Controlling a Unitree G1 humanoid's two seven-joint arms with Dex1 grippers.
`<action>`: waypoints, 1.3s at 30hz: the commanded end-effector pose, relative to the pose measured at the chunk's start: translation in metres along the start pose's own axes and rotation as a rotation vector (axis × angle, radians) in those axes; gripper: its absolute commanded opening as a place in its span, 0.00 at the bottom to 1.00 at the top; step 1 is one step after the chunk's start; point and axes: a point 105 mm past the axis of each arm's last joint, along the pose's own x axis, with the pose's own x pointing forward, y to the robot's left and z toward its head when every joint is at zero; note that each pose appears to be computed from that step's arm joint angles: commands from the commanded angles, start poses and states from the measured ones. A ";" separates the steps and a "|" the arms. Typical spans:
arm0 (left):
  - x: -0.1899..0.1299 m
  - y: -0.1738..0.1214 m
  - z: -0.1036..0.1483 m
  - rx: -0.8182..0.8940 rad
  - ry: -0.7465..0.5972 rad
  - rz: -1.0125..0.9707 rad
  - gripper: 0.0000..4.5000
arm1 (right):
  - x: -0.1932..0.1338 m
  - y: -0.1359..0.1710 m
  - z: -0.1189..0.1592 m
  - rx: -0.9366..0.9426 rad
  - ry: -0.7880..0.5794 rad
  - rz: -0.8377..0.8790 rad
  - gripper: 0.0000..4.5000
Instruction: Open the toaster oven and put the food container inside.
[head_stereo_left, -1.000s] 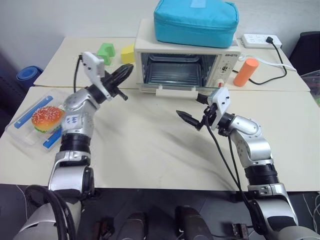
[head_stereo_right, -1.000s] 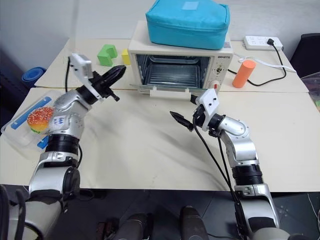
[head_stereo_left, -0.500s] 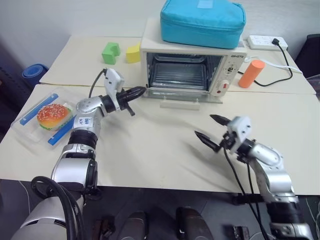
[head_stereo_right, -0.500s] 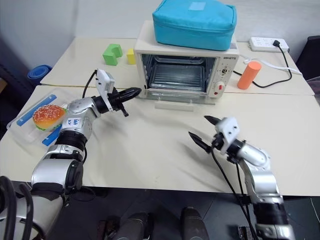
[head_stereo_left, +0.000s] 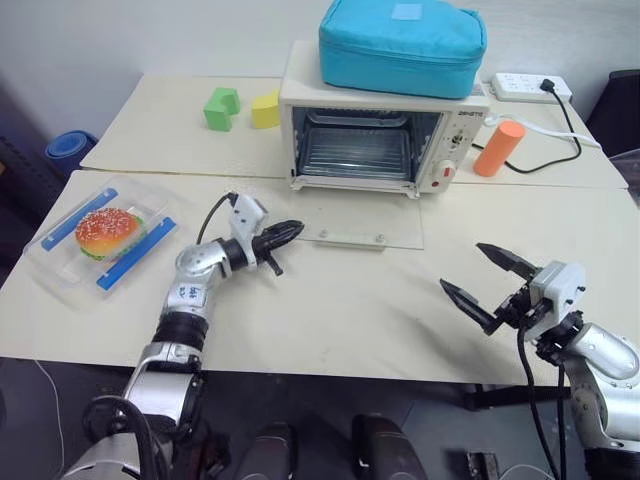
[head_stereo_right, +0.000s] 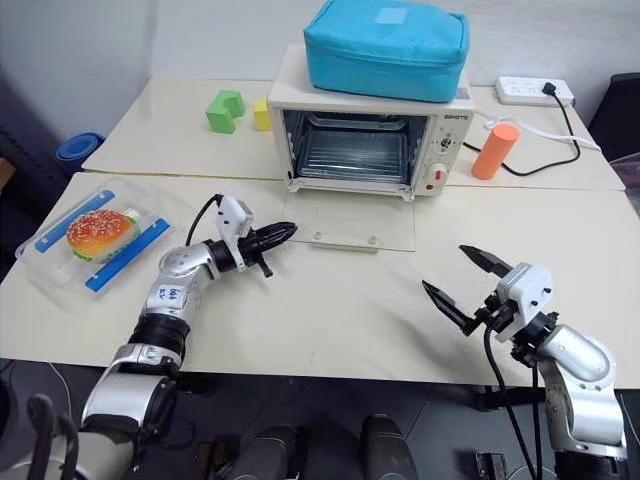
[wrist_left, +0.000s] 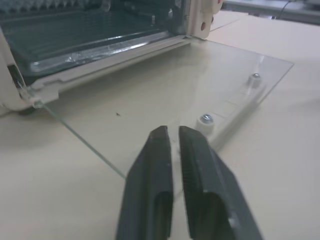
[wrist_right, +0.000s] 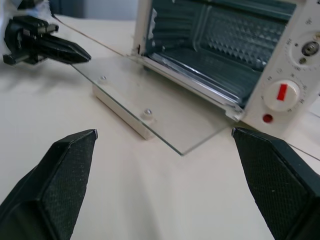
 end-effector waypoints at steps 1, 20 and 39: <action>-0.044 -0.004 0.057 0.053 -0.198 0.052 0.34 | 0.017 0.015 0.018 -0.008 -0.087 0.149 1.00; -0.384 0.004 0.044 -0.186 -0.049 1.291 0.99 | 0.076 0.069 0.051 -0.003 -0.328 0.496 1.00; -0.310 0.092 0.030 -0.637 0.192 1.208 0.99 | 0.069 0.073 0.048 -0.030 -0.266 0.470 1.00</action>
